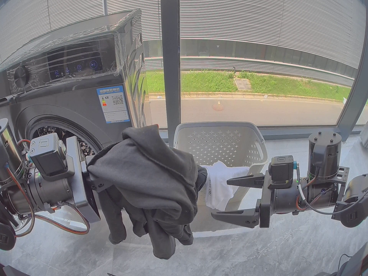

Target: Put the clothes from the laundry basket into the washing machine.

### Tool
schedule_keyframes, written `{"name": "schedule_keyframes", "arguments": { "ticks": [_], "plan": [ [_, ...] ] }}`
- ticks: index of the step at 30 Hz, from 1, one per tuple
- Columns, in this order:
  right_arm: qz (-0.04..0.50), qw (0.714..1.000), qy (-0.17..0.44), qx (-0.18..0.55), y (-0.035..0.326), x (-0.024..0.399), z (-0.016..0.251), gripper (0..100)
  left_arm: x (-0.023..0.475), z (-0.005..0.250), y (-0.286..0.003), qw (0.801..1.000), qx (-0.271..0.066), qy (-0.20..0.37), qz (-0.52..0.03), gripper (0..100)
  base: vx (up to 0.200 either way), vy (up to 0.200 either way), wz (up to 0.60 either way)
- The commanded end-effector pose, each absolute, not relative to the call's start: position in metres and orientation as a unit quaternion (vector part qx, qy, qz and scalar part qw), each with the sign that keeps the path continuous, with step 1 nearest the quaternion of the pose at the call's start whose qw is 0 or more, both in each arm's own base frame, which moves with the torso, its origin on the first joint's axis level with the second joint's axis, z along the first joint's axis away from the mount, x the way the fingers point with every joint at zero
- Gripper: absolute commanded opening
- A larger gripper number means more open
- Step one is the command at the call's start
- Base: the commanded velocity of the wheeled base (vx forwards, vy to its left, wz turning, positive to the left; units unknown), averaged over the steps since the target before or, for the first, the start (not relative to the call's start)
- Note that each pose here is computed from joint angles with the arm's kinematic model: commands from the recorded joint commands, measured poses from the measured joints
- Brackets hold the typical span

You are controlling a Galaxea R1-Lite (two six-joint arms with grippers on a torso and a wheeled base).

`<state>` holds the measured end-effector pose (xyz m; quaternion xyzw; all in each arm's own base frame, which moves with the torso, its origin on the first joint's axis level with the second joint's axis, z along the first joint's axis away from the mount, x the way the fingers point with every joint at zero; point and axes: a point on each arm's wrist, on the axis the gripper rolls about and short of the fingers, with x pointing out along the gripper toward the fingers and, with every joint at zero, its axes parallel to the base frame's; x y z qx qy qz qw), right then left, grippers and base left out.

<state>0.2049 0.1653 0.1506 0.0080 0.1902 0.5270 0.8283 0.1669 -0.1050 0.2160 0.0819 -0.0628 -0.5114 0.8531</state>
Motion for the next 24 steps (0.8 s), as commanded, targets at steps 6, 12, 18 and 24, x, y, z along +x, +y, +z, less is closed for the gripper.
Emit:
{"name": "schedule_keyframes", "arguments": {
  "ticks": [6,12,18,24],
  "plan": [
    [0.572,0.796,0.196,-0.003,0.2,0.214,0.141,100,0.169,0.222,-0.106,0.852,0.082,-0.074,-0.512,0,0.0,0.0,0.0],
    [0.587,0.787,0.187,-0.005,0.218,0.22,0.143,100,0.167,0.225,-0.108,0.848,0.082,-0.08,-0.518,0,0.0,0.0,0.0],
    [0.595,0.782,0.184,-0.008,0.224,0.222,0.141,100,0.165,0.225,-0.112,0.841,0.081,-0.081,-0.528,0,0.0,0.0,0.0],
    [0.597,0.785,0.165,-0.006,0.232,0.23,0.149,100,0.164,0.224,-0.114,0.839,0.081,-0.081,-0.533,0,0.0,0.0,0.0]
  ]
}}
